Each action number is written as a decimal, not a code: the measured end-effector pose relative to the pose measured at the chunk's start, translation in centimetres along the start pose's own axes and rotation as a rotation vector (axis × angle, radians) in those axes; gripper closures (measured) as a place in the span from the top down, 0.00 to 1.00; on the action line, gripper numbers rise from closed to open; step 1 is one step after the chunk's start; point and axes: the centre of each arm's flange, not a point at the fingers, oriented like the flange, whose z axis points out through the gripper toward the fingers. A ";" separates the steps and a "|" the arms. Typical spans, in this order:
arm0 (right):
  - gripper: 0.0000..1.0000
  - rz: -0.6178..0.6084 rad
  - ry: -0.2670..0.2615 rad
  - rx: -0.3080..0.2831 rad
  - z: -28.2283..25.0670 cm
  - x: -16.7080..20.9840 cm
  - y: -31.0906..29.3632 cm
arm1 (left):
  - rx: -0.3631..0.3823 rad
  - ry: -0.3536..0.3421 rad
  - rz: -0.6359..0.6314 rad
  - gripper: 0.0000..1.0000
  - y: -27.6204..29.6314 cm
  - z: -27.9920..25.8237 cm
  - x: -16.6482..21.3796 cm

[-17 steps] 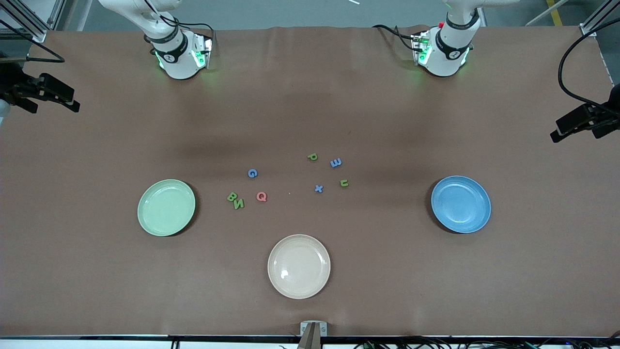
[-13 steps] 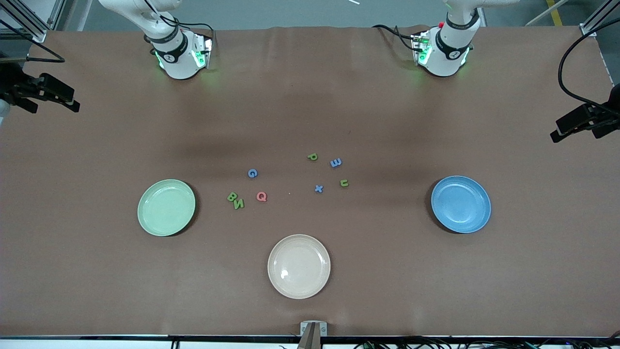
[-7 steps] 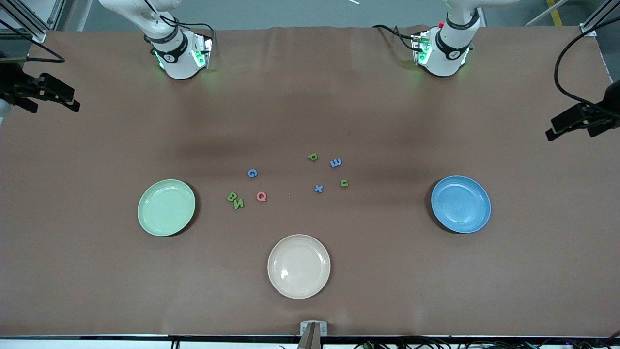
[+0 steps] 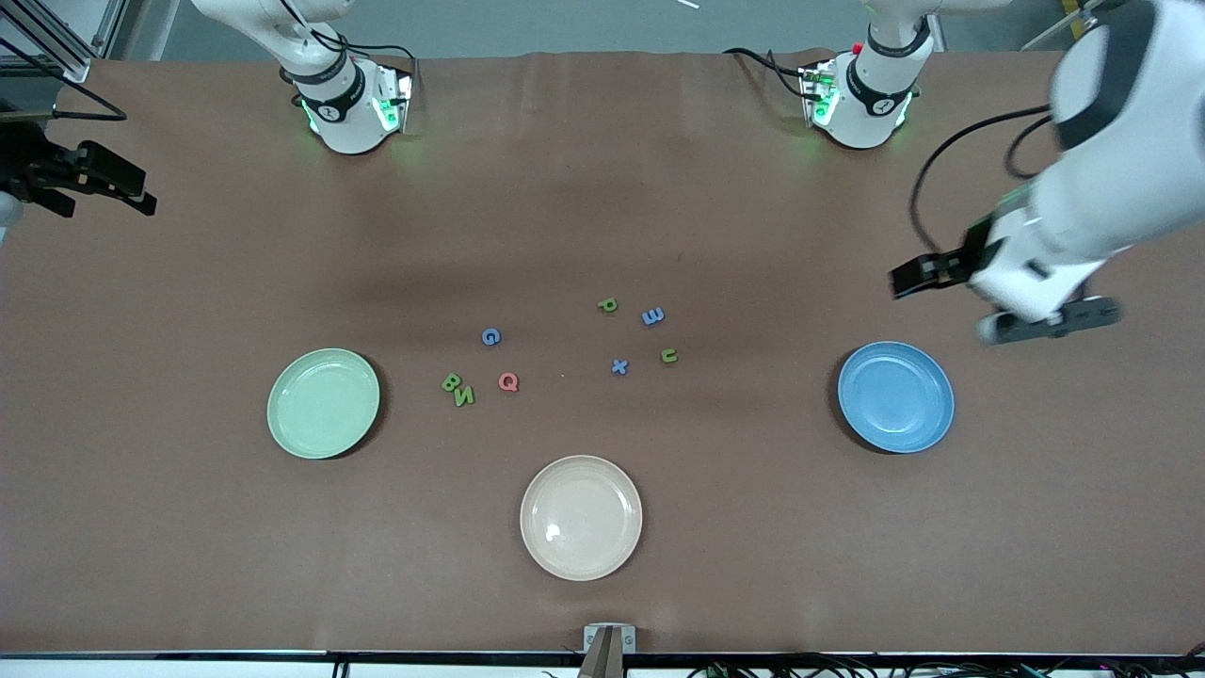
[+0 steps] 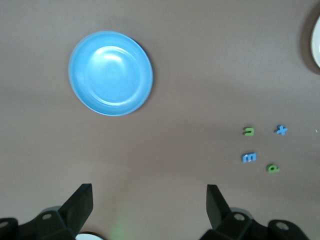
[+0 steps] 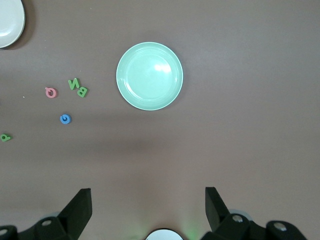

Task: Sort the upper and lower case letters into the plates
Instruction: 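Reach the left gripper down to the green lowercase n, then grasp the green n with the left gripper while the right gripper grasps the N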

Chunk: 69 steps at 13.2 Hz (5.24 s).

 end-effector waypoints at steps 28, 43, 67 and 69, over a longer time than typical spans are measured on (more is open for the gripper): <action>1.00 0.057 -0.041 -0.004 6.0 5.9 3.0 | -0.034 0.103 -0.100 1.00 20.9 34.0 -4.5; 1.00 0.120 -0.058 0.011 9.8 9.0 1.7 | -0.037 0.103 -0.077 0.62 22.3 35.4 -4.8; 0.86 -0.124 0.069 -0.020 45.4 12.6 -26.7 | -0.037 0.101 -0.077 0.37 22.6 35.9 -4.7; 0.80 -0.130 0.065 -0.022 45.7 12.4 -26.7 | -0.037 0.101 -0.077 0.33 22.6 35.9 -4.6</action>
